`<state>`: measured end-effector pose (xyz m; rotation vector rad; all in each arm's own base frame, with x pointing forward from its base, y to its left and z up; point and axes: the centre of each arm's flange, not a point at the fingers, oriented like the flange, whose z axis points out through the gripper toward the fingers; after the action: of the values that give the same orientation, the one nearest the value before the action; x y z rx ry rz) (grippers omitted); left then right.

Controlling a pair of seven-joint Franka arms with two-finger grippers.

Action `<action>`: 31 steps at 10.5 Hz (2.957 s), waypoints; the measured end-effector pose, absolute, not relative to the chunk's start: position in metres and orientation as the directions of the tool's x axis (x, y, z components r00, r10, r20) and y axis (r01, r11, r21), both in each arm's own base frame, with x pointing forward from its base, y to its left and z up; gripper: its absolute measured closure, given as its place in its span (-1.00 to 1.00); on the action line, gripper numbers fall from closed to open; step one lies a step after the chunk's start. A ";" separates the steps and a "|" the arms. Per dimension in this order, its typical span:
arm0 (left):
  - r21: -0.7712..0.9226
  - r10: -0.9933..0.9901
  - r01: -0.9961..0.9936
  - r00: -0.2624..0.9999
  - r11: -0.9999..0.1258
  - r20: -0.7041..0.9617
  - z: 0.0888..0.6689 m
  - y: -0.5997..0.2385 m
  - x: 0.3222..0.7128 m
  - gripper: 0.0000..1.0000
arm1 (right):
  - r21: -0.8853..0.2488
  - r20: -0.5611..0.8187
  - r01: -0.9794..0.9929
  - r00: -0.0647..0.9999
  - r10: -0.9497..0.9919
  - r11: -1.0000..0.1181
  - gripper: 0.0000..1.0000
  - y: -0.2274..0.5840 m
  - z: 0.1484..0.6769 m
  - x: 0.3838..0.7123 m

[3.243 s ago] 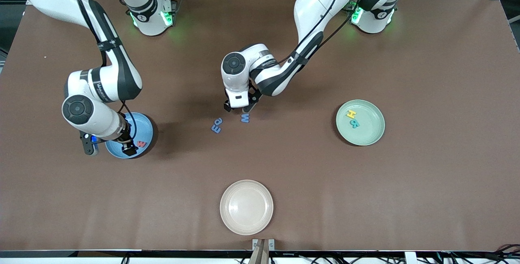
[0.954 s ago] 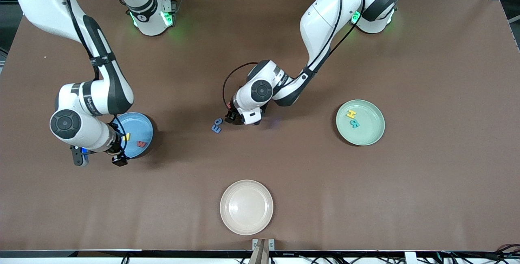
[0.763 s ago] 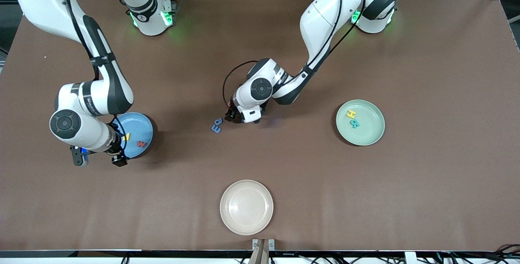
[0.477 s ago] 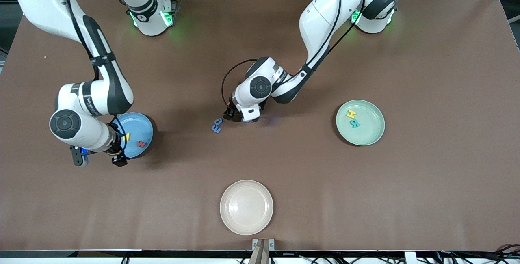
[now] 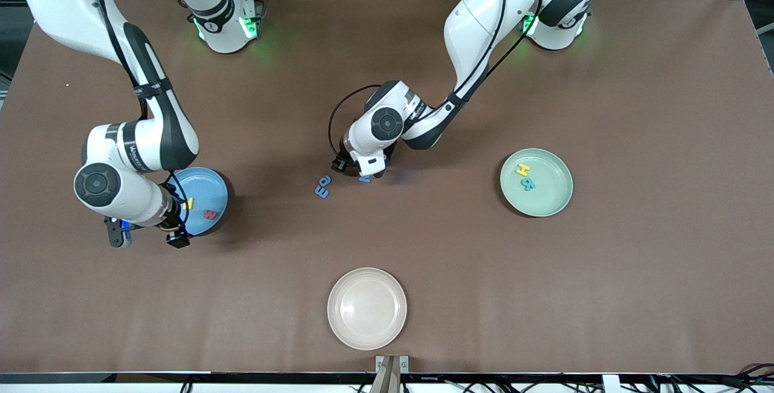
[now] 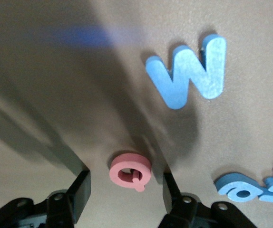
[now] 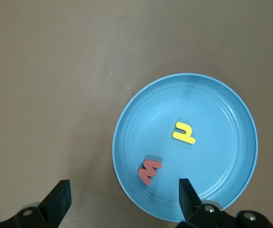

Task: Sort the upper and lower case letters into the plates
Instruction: 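Lower the left gripper onto the pink G and close on it, then carry the G to the green plate while the right gripper grasps blue m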

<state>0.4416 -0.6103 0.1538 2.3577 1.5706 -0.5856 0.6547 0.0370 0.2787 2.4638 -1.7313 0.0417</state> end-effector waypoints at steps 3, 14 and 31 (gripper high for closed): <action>-0.015 0.822 0.922 0.338 -0.388 -0.458 0.154 -0.610 0.442 -0.39 | 0.091 0.097 -0.937 0.344 -0.934 -0.336 -1.00 0.039 0.279 0.654; -0.007 0.824 0.926 0.333 -0.378 -0.458 0.159 -0.605 0.448 0.30 | 0.086 0.097 -0.936 0.348 -0.932 -0.341 -1.00 0.042 0.281 0.656; -0.127 0.724 0.760 0.533 -0.637 -0.439 0.242 -0.472 0.518 0.30 | -0.098 0.010 -0.825 0.558 -0.830 -0.556 -1.00 0.285 0.297 0.615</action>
<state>0.5181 -0.4716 0.2423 2.6805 1.3000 -0.7100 0.6149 0.2855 0.2966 2.8442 -1.5146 0.0894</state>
